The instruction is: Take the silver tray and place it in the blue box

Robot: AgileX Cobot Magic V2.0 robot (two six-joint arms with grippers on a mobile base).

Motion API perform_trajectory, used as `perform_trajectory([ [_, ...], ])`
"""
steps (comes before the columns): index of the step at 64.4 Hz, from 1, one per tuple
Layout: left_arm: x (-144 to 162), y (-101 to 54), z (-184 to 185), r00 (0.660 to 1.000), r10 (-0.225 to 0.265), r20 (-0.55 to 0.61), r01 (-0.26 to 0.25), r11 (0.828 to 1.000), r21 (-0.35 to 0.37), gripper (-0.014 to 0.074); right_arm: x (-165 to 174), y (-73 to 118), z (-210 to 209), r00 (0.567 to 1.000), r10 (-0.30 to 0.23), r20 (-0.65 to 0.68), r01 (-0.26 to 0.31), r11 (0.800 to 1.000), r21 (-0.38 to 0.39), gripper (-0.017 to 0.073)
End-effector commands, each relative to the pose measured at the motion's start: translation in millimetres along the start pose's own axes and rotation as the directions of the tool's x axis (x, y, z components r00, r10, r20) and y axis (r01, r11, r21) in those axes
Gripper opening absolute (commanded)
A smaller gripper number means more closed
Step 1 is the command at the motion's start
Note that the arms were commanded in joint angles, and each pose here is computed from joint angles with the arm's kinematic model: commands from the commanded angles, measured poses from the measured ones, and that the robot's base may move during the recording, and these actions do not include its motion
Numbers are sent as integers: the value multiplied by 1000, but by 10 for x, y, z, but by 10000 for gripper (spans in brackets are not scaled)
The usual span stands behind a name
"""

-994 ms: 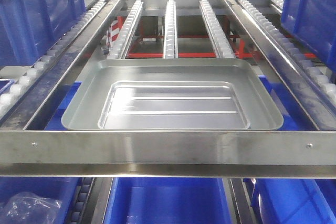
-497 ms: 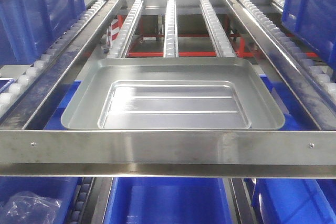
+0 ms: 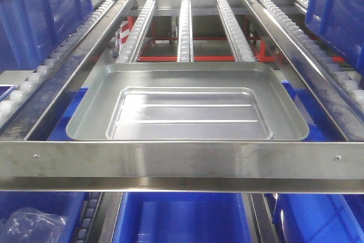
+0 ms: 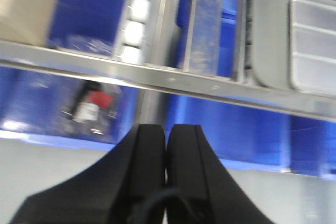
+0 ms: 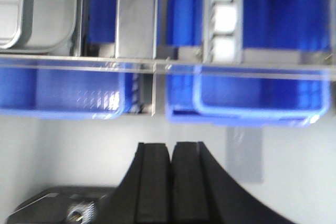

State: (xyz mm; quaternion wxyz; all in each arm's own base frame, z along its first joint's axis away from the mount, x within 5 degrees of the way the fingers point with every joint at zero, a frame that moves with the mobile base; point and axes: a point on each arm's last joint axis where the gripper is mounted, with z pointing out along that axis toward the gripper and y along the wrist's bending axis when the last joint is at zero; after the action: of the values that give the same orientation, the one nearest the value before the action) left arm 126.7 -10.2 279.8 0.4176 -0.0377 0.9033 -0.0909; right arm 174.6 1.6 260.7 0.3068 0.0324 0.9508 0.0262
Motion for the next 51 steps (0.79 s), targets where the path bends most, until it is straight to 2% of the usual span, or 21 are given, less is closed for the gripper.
perform_trajectory([
  [1,-222,-59,59,987,-125,97,119,990,70,-15,-156,59,-17,995,71,64,-67,996,-63,53],
  [5,-238,-54,138,985,-153,78,147,986,74,-15,-164,85,7,992,112,54,-107,990,-94,53],
  [16,-222,-64,288,987,-156,-24,157,985,71,-15,-205,111,-9,989,135,56,-128,985,-118,54],
  [23,-287,-249,240,992,-86,-95,100,983,151,-8,-236,221,-78,996,94,-5,-94,984,-150,58],
  [26,-339,-356,219,995,-42,-86,58,979,195,-8,-261,283,-85,995,98,-13,-99,981,-165,60],
  [29,-385,-434,229,997,-23,-70,38,976,215,-8,-290,337,-80,994,112,-13,-113,979,-167,60],
  [33,-428,-510,284,995,-43,-86,60,976,209,-8,-326,399,-51,992,123,-18,-124,981,-146,60],
  [37,-469,-585,381,993,-3,-116,23,985,172,-8,-365,463,-17,993,112,-24,-114,989,-96,60],
  [40,-499,-663,468,990,51,-135,-31,989,144,-8,-405,528,9,995,94,-22,-95,994,-55,60],
  [44,-548,-803,567,985,80,-151,-61,990,128,-8,-472,642,35,999,50,0,-50,998,-24,60],
  [51,-626,-1129,724,974,151,-171,-120,977,177,-7,-582,931,85,999,-39,18,40,998,-56,60],
])
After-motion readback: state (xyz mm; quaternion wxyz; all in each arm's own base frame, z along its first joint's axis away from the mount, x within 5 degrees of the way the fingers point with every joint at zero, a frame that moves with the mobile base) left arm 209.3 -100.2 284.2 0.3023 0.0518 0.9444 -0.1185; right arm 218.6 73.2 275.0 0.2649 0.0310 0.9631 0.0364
